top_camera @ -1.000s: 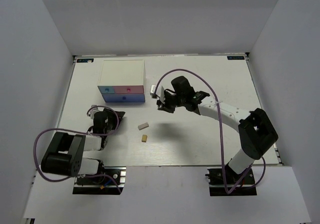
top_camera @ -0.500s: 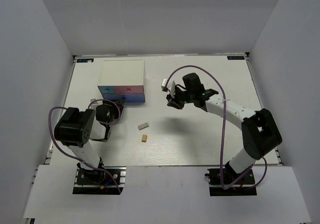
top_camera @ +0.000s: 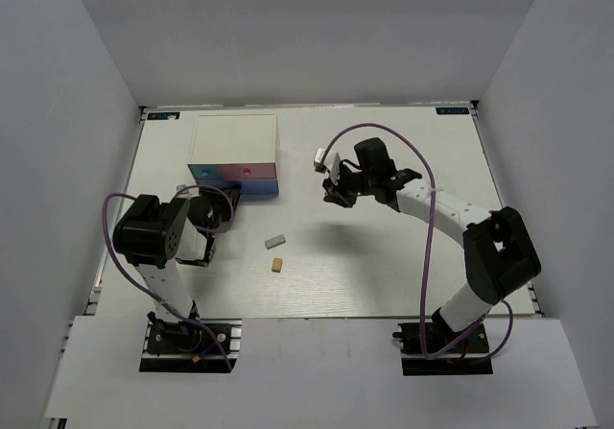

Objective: Sort the stationery into containers
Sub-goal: Open the drawer in the storage box.

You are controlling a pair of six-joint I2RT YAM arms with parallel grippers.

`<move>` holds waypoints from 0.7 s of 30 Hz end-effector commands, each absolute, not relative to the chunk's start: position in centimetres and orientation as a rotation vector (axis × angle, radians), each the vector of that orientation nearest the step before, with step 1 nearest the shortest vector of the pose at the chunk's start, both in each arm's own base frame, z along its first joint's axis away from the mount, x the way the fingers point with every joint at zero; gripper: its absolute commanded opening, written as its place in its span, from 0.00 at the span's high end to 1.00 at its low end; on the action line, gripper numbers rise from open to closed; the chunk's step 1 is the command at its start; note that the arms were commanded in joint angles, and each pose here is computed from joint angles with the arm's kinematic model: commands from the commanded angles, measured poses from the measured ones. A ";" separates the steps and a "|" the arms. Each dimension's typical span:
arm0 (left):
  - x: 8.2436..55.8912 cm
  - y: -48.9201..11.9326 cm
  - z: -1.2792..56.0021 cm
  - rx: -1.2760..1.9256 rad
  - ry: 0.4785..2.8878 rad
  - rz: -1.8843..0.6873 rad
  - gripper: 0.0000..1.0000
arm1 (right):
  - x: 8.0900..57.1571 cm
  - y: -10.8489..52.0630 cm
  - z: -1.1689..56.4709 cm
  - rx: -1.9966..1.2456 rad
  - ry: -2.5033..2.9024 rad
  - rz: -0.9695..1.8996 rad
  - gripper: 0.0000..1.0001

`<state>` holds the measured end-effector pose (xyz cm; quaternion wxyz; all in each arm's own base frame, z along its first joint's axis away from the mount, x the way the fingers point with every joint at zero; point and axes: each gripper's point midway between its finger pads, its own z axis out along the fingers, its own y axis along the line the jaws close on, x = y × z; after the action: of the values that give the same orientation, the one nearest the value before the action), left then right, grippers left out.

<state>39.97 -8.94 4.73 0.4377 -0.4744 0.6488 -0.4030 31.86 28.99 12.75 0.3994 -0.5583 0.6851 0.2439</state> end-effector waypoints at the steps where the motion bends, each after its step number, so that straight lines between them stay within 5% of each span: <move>1: 40.8 -8.4 5.3 -1.177 1.553 -1.012 0.60 | 32.7 29.7 14.0 -1.403 1.703 0.642 0.74; 8: 40.8 -8.6 5.5 -1.166 1.515 -1.057 0.78 | 32.5 29.6 13.8 -1.417 1.702 0.649 0.74; 21: 33.0 -8.9 3.9 -1.179 1.614 -1.067 0.83 | 31.9 30.0 13.3 -1.441 1.696 0.685 0.68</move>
<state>35.44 -8.66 4.50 0.4374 -0.4778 0.6295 -0.4292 31.47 29.16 12.00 0.3823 -0.5644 0.6840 0.2598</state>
